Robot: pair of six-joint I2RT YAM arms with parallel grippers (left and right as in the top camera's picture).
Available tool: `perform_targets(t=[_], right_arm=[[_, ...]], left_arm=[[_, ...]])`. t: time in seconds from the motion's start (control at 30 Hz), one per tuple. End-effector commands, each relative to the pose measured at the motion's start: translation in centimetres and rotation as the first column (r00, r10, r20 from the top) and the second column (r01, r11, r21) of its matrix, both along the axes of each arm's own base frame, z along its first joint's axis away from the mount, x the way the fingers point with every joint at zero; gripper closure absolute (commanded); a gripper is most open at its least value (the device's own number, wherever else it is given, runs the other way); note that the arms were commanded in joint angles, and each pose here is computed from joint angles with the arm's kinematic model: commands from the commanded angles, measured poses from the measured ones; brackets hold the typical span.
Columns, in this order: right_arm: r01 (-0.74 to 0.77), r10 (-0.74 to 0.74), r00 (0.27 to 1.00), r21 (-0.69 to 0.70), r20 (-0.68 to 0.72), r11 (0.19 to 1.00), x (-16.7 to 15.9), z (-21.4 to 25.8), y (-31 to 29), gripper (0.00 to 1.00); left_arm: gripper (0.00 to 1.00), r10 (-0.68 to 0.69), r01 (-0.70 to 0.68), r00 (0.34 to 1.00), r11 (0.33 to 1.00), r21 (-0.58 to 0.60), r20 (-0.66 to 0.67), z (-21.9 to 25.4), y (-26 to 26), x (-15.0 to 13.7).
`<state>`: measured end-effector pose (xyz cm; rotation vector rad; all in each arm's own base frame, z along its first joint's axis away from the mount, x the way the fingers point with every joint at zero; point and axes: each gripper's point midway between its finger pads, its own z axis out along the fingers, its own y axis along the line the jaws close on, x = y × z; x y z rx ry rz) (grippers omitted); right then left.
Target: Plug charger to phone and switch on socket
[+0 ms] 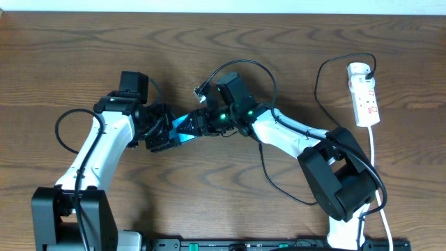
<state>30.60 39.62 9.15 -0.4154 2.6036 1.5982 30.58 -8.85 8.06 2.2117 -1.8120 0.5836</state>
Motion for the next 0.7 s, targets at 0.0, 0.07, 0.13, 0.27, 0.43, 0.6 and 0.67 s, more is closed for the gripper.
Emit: perform_targets(t=[0.0, 0.07, 0.13, 0.27, 0.43, 0.6, 0.67], right_arm=[[0.003, -0.003, 1.000, 0.006, 0.003, 1.000, 0.1, 0.6, 0.4, 0.52], [0.004, -0.004, 1.000, 0.005, 0.000, 1.000, 0.0, 0.6, 0.4, 0.54], [0.013, -0.013, 1.000, -0.001, -0.008, 1.000, 0.0, 0.5, 0.4, 0.55], [0.034, -0.035, 0.999, -0.030, -0.022, 0.999, -0.5, 0.0, 1.1, 0.55], [0.049, -0.050, 0.998, -0.044, -0.029, 0.998, -0.6, -0.1, 1.3, 0.56], [0.051, -0.053, 0.998, -0.048, -0.030, 0.998, -0.6, -0.2, 1.3, 0.57], [0.051, -0.052, 0.998, -0.048, -0.029, 0.998, -0.6, -0.2, 1.3, 0.57]], left_arm=[[0.93, -0.005, 0.005, 1.000, 1.000, -0.019, -0.004, 0.3, -0.5, -0.3], [0.93, -0.014, 0.014, 1.000, 1.000, -0.018, -0.004, 0.3, -0.8, -0.3], [0.93, -0.022, 0.022, 1.000, 1.000, -0.018, -0.004, 0.3, -1.1, -0.4], [0.93, -0.031, 0.031, 0.999, 0.999, -0.018, -0.006, 0.3, -1.3, -0.6], [0.93, -0.026, 0.026, 0.999, 1.000, 0.014, -0.024, 0.0, -0.8, -1.0], [0.93, -0.023, 0.025, 0.999, 0.998, 0.065, -0.040, -0.4, 0.0, -1.3], [0.93, -0.022, 0.024, 0.999, 0.997, 0.069, -0.039, -0.5, 0.1, -1.3]])
